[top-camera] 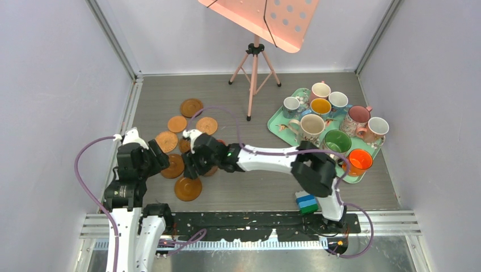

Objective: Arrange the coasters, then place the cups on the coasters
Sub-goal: Move the coaster to the center of the board.

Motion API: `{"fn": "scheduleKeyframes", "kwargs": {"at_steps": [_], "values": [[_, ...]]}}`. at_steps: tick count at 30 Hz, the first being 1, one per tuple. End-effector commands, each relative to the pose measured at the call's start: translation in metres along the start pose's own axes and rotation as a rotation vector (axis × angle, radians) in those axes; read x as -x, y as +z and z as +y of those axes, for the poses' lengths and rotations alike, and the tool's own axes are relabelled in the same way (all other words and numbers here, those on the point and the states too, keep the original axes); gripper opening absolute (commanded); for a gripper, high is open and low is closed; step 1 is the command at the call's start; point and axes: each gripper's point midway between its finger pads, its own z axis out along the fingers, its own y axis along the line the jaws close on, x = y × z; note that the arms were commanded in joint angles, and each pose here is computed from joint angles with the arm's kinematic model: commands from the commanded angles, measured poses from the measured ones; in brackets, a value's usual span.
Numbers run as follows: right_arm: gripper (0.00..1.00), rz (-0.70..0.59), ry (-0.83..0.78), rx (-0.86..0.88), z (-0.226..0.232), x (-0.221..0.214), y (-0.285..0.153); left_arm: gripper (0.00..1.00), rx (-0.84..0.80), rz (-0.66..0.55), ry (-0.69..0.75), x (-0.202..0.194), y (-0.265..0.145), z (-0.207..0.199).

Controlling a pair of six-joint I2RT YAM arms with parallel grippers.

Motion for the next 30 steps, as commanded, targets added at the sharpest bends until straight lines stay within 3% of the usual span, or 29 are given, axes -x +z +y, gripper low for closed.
{"fn": "scheduleKeyframes", "kwargs": {"at_steps": [1,8,14,30], "values": [[0.60,-0.104,-0.016,-0.035,-0.014,0.034,-0.051,0.60,-0.022,-0.041,-0.009,0.012,-0.008,-0.006],[0.56,-0.097,0.052,-0.219,-0.093,0.014,-0.071,0.60,-0.030,-0.039,-0.012,0.012,-0.005,-0.008],[0.52,-0.104,0.121,-0.284,-0.134,0.011,-0.064,0.60,-0.025,-0.038,-0.012,0.012,-0.005,-0.007],[0.50,-0.101,0.171,-0.314,-0.166,0.007,-0.030,0.60,-0.018,-0.031,-0.013,0.011,-0.004,-0.006]]}}
